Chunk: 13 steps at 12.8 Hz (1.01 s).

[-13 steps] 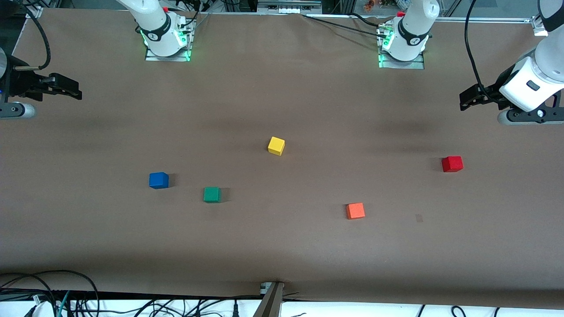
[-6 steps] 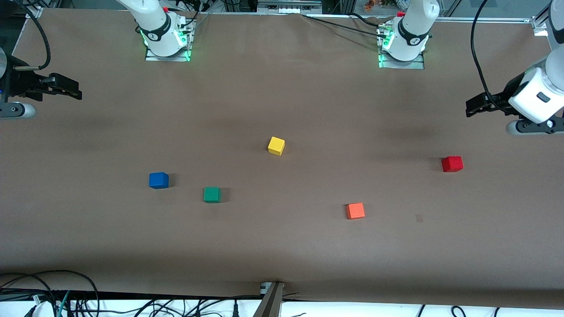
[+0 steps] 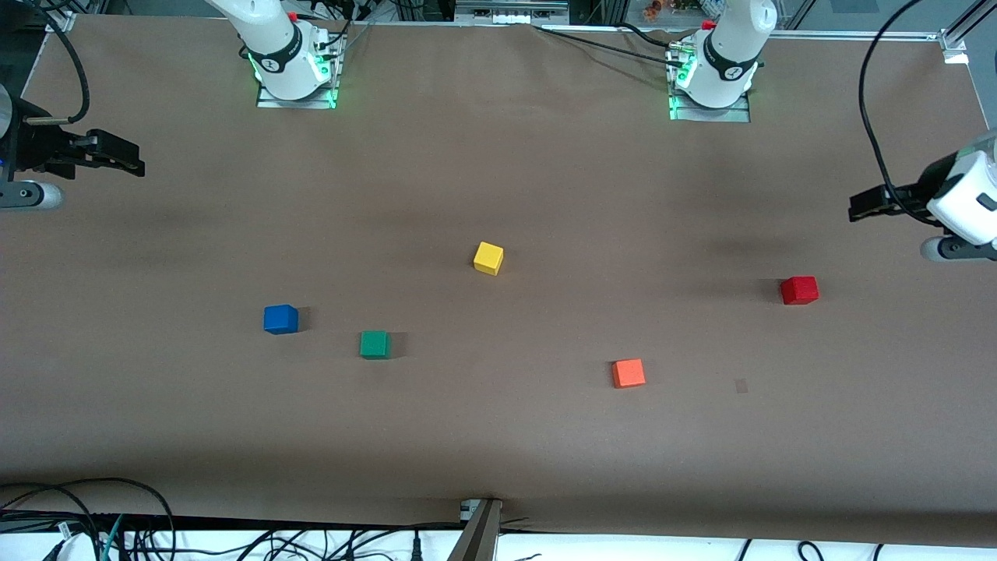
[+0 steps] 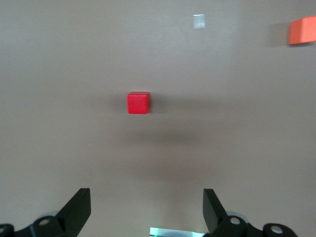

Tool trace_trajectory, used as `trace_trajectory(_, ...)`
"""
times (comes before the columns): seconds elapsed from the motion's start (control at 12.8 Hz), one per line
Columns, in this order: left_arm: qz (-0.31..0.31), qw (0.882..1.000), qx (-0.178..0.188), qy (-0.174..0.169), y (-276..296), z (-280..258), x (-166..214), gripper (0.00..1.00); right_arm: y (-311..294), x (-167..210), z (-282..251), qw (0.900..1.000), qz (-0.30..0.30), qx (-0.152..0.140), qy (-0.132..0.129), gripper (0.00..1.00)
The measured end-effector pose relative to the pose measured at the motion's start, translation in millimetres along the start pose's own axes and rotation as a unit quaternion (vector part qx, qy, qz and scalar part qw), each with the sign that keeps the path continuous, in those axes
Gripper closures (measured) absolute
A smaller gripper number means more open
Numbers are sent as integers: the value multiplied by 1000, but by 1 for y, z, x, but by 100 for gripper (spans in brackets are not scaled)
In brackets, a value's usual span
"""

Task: Pass red block to right arm, stack on blue
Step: 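Move the left gripper down over the red cube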

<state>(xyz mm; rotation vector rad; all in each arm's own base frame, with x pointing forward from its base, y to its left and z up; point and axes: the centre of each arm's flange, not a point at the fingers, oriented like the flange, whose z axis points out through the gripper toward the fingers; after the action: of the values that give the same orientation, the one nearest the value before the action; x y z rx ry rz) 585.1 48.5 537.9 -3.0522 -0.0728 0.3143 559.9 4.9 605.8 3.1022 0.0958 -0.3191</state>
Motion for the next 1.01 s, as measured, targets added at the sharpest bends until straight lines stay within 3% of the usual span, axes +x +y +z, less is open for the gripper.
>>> trace_trajectory(0.47,18,1000,-7,21,-38,152,64,0,0,0,0,1000,0,0,0,0)
trace_trajectory(0.7,21,999,-8,49,-33,224,66,0,0,0,0,1000,0,0,0,0)
trace_trajectory(1.01,35,998,-12,57,-37,296,60,0,0,0,0,1000,0,0,0,0)
